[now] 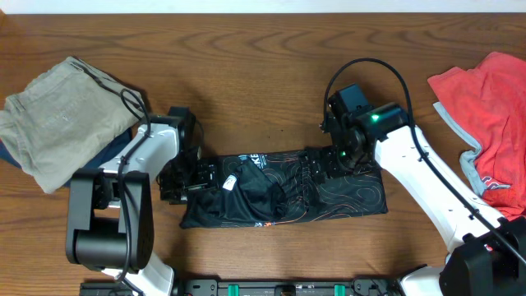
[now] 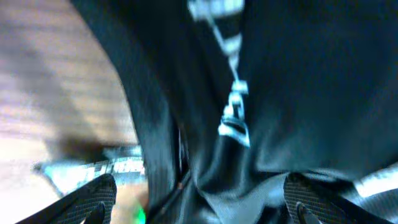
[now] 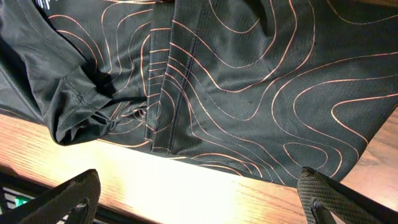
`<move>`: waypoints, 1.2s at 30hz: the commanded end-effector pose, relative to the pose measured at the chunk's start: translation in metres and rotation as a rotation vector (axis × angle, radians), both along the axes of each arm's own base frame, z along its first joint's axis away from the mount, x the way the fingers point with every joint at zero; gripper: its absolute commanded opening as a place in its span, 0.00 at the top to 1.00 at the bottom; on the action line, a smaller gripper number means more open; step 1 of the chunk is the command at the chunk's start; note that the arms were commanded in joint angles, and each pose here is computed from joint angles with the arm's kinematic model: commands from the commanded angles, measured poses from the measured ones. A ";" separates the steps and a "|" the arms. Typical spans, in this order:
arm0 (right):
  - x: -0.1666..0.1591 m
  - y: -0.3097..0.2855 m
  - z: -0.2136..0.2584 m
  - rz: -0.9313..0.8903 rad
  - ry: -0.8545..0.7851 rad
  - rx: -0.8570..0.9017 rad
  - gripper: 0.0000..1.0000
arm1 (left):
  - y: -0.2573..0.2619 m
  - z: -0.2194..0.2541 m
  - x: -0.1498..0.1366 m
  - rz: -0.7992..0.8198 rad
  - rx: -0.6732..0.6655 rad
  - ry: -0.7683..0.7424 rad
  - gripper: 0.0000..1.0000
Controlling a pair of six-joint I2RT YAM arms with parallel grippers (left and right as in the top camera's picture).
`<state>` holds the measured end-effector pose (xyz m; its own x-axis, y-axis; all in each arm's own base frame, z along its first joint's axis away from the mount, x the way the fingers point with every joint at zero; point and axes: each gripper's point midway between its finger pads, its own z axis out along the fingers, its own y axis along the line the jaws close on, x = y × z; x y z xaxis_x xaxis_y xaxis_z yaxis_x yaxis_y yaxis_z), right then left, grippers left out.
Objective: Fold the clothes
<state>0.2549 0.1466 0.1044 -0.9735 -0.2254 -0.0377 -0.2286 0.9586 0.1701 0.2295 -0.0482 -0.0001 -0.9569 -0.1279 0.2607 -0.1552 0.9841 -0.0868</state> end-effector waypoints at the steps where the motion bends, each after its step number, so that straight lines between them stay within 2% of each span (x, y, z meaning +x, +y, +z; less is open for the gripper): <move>1: 0.005 -0.005 0.003 -0.040 -0.007 -0.003 0.01 | 0.004 -0.011 -0.009 -0.008 0.010 0.014 0.12; 4: 0.005 -0.005 0.003 -0.040 -0.006 -0.003 0.01 | 0.004 -0.020 -0.012 -0.008 0.007 0.005 0.16; 6: 0.005 -0.005 0.003 -0.040 -0.005 -0.003 0.01 | 0.004 -0.024 -0.014 -0.008 0.007 0.001 0.23; 11: 0.005 -0.005 0.003 -0.040 -0.005 -0.004 0.01 | 0.004 -0.025 -0.011 -0.007 0.005 -0.013 0.53; 15: 0.005 -0.005 0.003 -0.040 -0.005 -0.004 0.01 | 0.003 -0.026 -0.008 -0.007 0.004 -0.028 0.85; 17: 0.005 -0.005 0.003 -0.040 -0.006 -0.004 0.01 | 0.003 -0.025 -0.006 -0.007 0.003 -0.033 0.94; 28: 0.010 -0.029 0.001 -0.120 -0.018 -0.092 0.01 | 0.007 -0.001 0.029 0.020 0.004 -0.102 0.94; 36: 0.015 -0.087 0.000 -0.260 0.005 -0.206 0.01 | 0.065 0.039 0.057 0.198 0.094 -0.156 0.94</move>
